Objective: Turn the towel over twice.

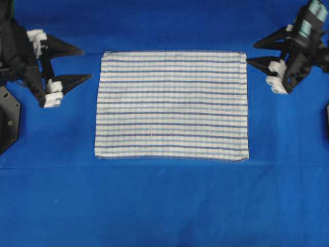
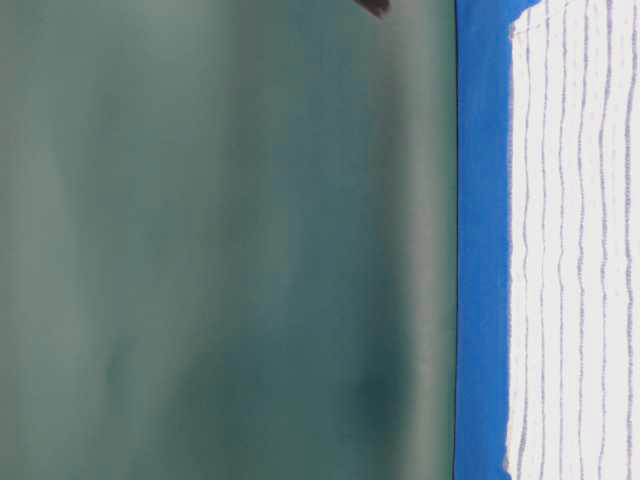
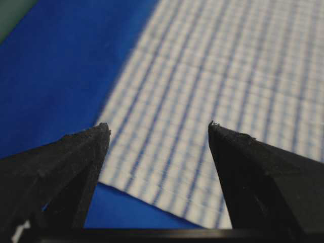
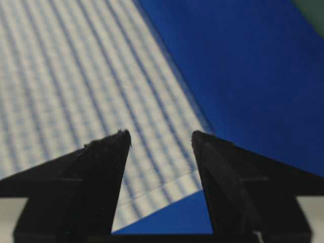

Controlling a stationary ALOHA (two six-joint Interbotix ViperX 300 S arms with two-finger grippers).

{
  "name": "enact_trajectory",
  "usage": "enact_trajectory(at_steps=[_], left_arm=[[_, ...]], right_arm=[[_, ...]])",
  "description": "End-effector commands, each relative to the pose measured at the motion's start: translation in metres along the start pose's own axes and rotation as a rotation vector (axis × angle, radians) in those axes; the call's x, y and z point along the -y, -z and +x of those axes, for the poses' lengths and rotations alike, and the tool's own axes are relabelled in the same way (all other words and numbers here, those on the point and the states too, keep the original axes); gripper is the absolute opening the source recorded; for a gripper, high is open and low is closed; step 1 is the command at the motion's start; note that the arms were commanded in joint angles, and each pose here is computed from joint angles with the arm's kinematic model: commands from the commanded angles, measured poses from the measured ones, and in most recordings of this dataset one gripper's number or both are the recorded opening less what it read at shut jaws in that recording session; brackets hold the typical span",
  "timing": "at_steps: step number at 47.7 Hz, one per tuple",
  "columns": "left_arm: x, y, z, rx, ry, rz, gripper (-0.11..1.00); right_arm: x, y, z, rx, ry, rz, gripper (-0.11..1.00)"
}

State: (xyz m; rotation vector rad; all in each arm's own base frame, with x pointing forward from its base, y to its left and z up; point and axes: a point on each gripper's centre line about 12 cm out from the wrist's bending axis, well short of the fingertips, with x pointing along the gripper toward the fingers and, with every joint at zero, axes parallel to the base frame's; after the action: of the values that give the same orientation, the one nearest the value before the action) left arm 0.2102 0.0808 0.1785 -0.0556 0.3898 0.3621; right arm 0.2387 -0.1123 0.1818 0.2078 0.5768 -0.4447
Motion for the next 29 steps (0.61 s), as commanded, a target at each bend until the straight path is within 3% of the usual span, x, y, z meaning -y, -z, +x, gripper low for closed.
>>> enact_trajectory(at_steps=[1, 17, 29], left_arm=[[-0.006, -0.005, 0.014, -0.002, -0.024, -0.006, 0.73], [-0.033, 0.029, 0.064, -0.101, -0.114, -0.043, 0.73], [-0.042, 0.048, 0.088, -0.14, -0.136, -0.055, 0.74]], right_arm=[[0.008, -0.009, 0.013, -0.018, 0.03, 0.018, 0.62], [0.037, 0.016, 0.058, -0.187, 0.106, 0.059, 0.62], [0.046, 0.033, 0.076, -0.236, 0.109, 0.074, 0.62]])
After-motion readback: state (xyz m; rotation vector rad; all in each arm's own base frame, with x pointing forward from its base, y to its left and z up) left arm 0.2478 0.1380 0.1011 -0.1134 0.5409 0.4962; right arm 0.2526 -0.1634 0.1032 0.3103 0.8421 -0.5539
